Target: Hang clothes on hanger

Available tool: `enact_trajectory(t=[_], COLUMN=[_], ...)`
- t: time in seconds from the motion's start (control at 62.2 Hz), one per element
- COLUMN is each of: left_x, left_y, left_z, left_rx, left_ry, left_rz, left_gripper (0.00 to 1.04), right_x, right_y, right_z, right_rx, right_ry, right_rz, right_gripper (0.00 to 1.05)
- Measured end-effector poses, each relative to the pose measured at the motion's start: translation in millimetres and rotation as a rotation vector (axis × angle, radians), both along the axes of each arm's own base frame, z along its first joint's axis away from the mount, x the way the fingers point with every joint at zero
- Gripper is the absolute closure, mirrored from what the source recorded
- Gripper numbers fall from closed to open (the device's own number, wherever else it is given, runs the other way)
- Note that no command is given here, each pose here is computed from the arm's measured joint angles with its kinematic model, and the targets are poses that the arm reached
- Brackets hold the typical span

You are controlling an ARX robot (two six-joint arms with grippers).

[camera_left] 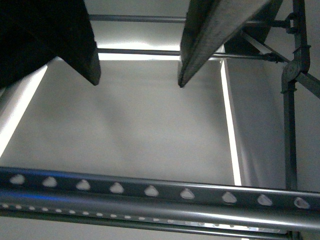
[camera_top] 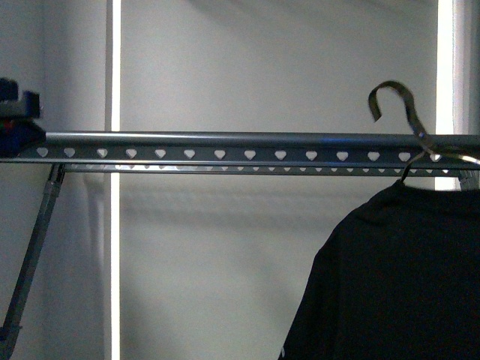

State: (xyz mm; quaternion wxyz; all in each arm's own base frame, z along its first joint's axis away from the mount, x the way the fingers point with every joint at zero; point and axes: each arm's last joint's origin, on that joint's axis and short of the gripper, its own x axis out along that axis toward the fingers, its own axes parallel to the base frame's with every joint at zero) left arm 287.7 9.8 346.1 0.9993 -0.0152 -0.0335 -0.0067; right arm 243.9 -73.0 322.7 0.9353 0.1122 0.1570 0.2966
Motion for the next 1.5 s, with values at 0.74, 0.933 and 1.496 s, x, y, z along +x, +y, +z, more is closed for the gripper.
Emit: enact_trajectory(t=[0.74,0.933,1.496], left_x=[-120.7,-133.4,-159.5], left_y=[-9.8,-9.8,-9.8], left_z=[-147.4,-156.7,-174.2], left_rx=[0.026,0.026,0.026], left_ry=[0.07,0.071,0.057], left_rz=[0.014,0.013,0.014], left_gripper=[1.01,1.01,1.01], right_x=[108.3,124.3,140.4], right_y=[59.6,56.4,32.0], right_z=[25.5,16.2,9.3], right_rx=[0.577,0.639,0.771], right_ry=[0.37,0.401,0.4], right_rz=[-0.244,-0.258,-0.378], right_gripper=[1.01,1.01,1.01])
